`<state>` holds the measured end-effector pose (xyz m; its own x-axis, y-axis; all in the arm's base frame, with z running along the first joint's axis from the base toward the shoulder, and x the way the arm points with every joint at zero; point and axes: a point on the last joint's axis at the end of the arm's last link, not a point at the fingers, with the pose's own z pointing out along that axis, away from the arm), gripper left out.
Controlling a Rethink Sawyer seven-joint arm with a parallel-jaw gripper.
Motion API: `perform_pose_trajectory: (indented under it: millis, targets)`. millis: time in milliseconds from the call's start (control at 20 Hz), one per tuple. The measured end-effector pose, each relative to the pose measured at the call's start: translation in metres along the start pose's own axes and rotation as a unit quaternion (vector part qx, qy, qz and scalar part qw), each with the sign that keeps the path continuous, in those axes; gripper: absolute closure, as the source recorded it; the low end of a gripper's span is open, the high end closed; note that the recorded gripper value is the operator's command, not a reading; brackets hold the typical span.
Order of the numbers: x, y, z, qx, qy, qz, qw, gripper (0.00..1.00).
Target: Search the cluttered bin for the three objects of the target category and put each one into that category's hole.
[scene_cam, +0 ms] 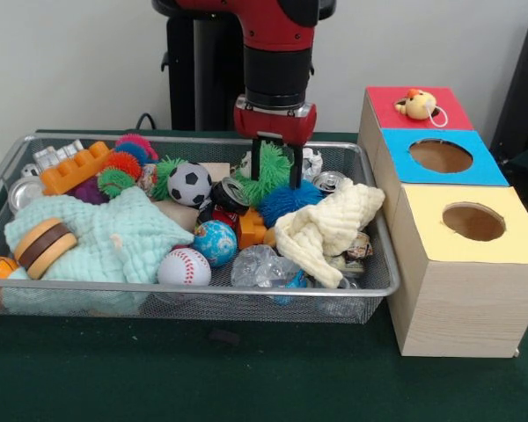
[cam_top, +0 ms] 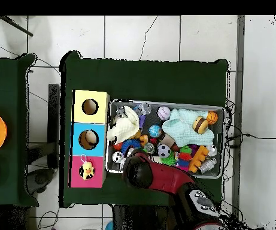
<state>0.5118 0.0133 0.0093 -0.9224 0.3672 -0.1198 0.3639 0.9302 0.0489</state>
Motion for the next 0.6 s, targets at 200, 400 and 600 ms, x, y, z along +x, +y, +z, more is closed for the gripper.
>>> perform_pose_trajectory:
  millis: [200, 400, 600]
  targets:
    - [-0.016, 0.002, -0.006, 0.000, -0.010, -0.001, 1.0000, 0.00]
    - [-0.022, 0.005, -0.009, -0.001, -0.015, -0.002, 0.9999, 0.00]
    - [-0.029, 0.011, -0.011, -0.002, -0.021, -0.004, 0.9998, 0.00]
